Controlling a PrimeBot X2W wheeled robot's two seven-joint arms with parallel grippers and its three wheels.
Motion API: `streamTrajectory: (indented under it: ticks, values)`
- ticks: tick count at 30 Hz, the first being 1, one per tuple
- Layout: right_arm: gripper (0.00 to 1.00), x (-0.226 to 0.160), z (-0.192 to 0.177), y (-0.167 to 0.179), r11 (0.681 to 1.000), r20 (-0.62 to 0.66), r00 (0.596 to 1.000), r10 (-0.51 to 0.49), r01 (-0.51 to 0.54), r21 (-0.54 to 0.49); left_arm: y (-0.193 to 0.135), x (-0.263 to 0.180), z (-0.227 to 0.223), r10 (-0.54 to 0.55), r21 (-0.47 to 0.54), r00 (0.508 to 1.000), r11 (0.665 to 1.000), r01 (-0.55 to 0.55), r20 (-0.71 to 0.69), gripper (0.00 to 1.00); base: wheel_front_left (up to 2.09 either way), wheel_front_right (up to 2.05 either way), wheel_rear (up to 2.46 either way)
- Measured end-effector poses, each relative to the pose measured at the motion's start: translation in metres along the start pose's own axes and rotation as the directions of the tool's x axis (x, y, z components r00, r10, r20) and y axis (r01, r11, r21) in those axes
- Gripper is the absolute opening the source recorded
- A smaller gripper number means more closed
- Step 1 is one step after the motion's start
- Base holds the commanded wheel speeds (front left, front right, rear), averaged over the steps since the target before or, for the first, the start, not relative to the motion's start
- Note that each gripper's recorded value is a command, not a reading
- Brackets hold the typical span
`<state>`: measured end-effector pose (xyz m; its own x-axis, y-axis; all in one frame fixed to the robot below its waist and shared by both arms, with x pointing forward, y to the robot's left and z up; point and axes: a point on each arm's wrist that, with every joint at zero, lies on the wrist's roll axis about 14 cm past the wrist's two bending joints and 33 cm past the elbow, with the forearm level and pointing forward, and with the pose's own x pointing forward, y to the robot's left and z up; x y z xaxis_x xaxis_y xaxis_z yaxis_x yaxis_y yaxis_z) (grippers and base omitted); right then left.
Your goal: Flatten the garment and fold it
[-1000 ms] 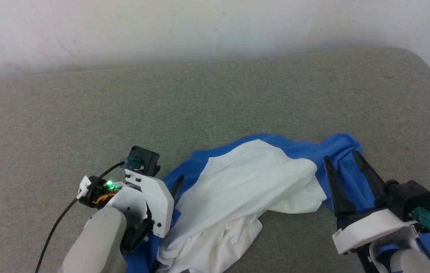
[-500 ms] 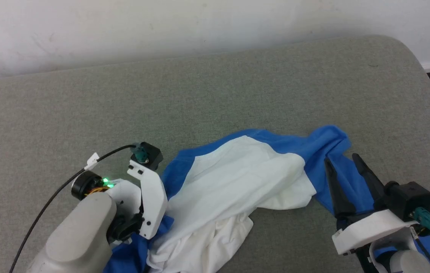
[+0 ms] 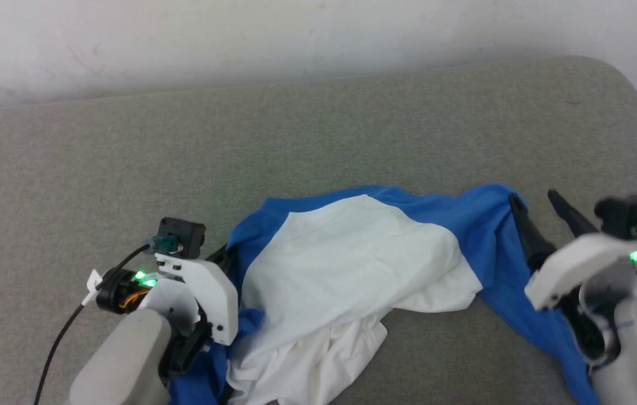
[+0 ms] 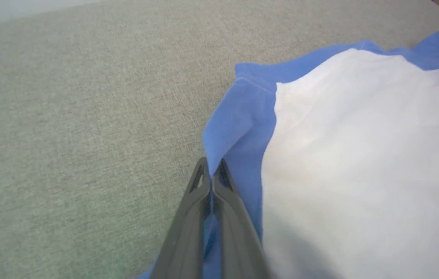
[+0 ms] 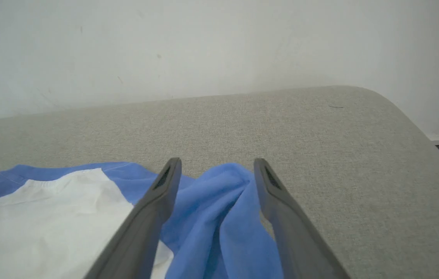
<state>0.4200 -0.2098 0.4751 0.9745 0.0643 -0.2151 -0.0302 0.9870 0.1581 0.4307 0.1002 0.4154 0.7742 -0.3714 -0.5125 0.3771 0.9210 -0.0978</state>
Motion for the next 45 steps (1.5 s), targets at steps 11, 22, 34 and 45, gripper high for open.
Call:
streamTrajectory:
  ticks: [11, 22, 34, 45]
  values:
    - [1.0, 0.064, -0.049, 0.013, 0.975, -0.487, 0.871, 0.069, -0.161, -0.15, -0.01, 0.003, 0.033, -0.027, 0.018, 0.989, 1.0, 0.024, 0.148, 0.0, 0.0, 0.0, 0.0]
    - [1.0, 0.076, -0.096, 0.016, 0.937, -0.739, 0.673, 0.014, -0.266, -0.224, -0.005, 0.013, 0.028, -0.029, 0.013, 0.989, 1.0, 0.027, 0.143, 0.0, 0.0, 0.0, 0.0]
    - [0.0, 0.065, -0.105, 0.023, 0.942, -0.837, 0.547, 0.025, -0.294, -0.163, 0.0, 0.018, 0.024, -0.027, 0.019, 0.99, 1.0, 0.024, 0.135, 0.0, 0.0, 0.0, 0.0]
    - [0.0, 0.11, 0.044, 0.038, 0.956, -0.265, 0.944, 0.196, -0.244, -0.162, 0.045, -0.021, 0.145, 0.089, 0.062, 0.871, 0.989, -0.135, 0.484, 0.0, 0.0, 0.0, 0.0]
